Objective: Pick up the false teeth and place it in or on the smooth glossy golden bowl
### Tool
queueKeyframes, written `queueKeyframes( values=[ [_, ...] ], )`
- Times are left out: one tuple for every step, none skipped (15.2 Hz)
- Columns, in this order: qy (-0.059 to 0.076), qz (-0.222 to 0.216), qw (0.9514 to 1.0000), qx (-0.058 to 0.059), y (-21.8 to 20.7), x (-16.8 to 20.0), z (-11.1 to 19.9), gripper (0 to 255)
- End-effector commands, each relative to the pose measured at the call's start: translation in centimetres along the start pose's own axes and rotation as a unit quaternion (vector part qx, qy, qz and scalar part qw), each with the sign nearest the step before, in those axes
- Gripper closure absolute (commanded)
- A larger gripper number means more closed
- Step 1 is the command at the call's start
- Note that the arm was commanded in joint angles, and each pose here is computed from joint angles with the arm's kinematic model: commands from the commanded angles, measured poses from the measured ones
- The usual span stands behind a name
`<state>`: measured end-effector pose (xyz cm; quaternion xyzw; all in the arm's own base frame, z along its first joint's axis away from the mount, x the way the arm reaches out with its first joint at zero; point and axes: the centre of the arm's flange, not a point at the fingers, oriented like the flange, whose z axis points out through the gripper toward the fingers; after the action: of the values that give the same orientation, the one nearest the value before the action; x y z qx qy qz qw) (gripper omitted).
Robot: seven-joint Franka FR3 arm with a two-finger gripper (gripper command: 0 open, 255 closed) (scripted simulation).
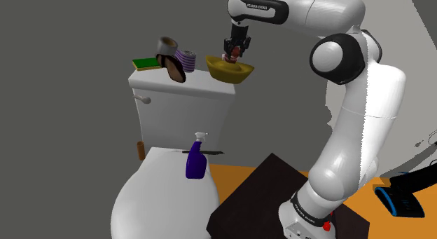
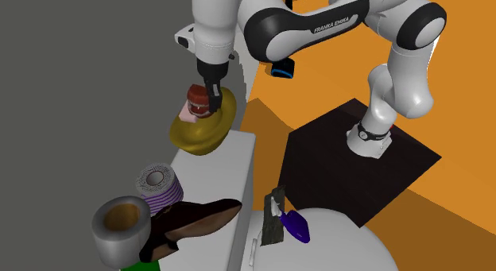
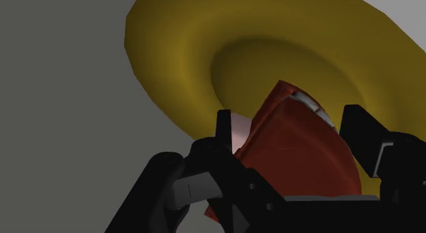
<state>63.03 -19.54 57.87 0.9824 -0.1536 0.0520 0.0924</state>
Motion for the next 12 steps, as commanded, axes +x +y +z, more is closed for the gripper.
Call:
queueKeyframes(
  values=[
    [-0.001, 0.0, 1.0, 0.0, 0.0, 0.0, 0.1, 255],
    [-0.001, 0.0, 1.0, 0.0, 0.0, 0.0, 0.1, 0],
    [-0.001, 0.0, 1.0, 0.0, 0.0, 0.0, 0.1, 0],
    [-0.001, 0.0, 1.0, 0.0, 0.0, 0.0, 0.1, 0],
    [-0.001, 0.0, 1.0, 0.0, 0.0, 0.0, 0.1, 0],
    [-0.001, 0.0, 1.0, 0.0, 0.0, 0.0, 0.1, 0],
    [-0.001, 0.0, 1.0, 0.0, 0.0, 0.0, 0.1, 0],
    [-0.001, 0.0, 1.0, 0.0, 0.0, 0.0, -1.2, 0],
    [-0.001, 0.0, 1.0, 0.0, 0.0, 0.0, -2.5, 0],
    [-0.001, 0.0, 1.0, 0.0, 0.0, 0.0, -3.9, 0],
    [-0.001, 0.0, 1.0, 0.0, 0.0, 0.0, -4.9, 0],
    [-0.001, 0.0, 1.0, 0.0, 0.0, 0.0, -4.9, 0]
  ],
)
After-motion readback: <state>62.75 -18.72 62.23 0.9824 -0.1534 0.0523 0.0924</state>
